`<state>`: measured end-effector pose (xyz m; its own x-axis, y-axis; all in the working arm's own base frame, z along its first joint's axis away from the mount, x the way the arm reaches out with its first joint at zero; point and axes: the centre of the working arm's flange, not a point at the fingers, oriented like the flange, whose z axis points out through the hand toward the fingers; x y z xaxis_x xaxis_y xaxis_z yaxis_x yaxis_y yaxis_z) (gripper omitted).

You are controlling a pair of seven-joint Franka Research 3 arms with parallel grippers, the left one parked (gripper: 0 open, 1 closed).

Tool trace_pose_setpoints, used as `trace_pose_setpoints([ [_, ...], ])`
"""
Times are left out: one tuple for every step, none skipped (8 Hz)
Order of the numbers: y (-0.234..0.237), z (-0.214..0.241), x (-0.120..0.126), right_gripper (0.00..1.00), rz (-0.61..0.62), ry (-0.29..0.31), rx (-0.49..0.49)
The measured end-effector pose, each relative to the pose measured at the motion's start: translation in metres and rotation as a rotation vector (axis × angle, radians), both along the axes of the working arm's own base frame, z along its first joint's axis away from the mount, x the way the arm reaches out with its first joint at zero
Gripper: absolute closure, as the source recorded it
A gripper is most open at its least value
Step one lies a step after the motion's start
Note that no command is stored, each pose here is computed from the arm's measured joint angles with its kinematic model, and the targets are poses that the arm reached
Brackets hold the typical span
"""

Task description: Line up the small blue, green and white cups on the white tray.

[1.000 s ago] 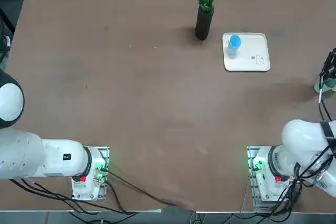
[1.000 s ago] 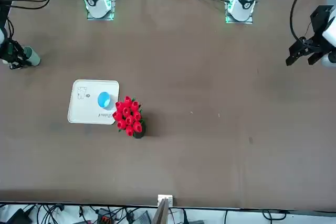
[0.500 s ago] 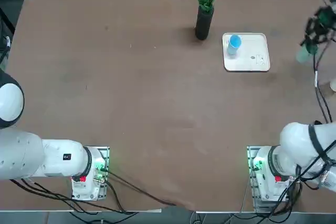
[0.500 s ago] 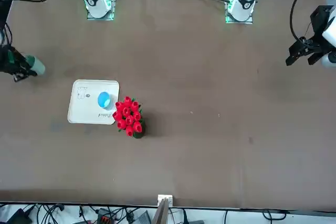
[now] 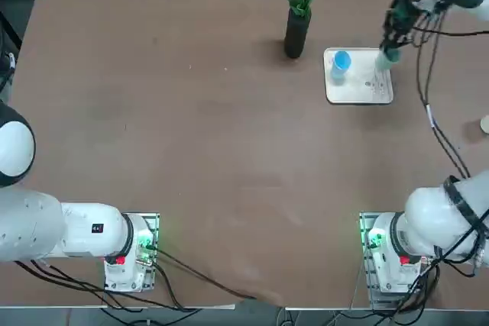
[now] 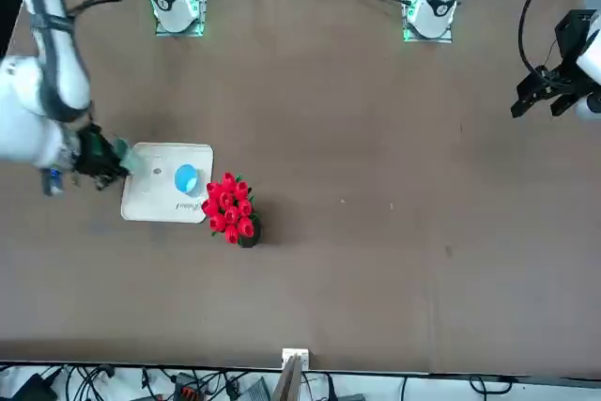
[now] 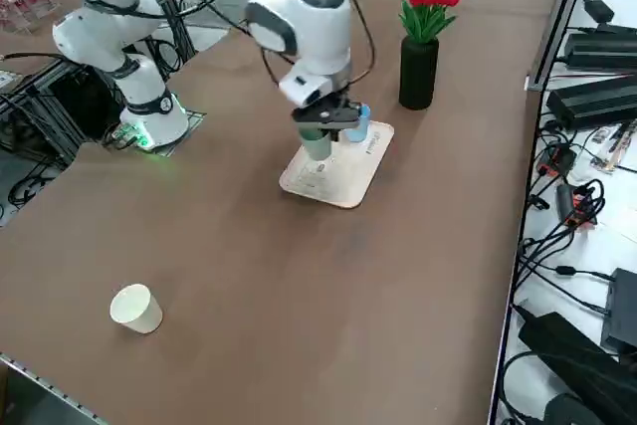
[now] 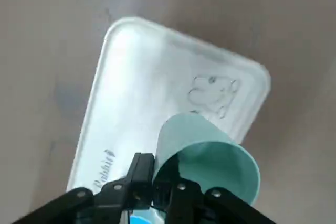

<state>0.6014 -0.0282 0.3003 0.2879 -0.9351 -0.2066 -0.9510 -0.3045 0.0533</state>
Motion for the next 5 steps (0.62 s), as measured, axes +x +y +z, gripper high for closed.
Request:
trace_pose_setpoints([
  [0.009, -0.015, 0.004, 0.97, -0.027, -0.005, 0.0],
  [0.015, -0.027, 0.008, 0.97, -0.051, -0.018, 0.0],
  [0.025, -0.037, 0.012, 0.97, -0.074, -0.033, -0.001],
  [0.04, -0.046, 0.014, 0.97, -0.09, -0.04, -0.001],
  [0.05, -0.052, 0.014, 0.97, -0.092, -0.041, 0.0],
])
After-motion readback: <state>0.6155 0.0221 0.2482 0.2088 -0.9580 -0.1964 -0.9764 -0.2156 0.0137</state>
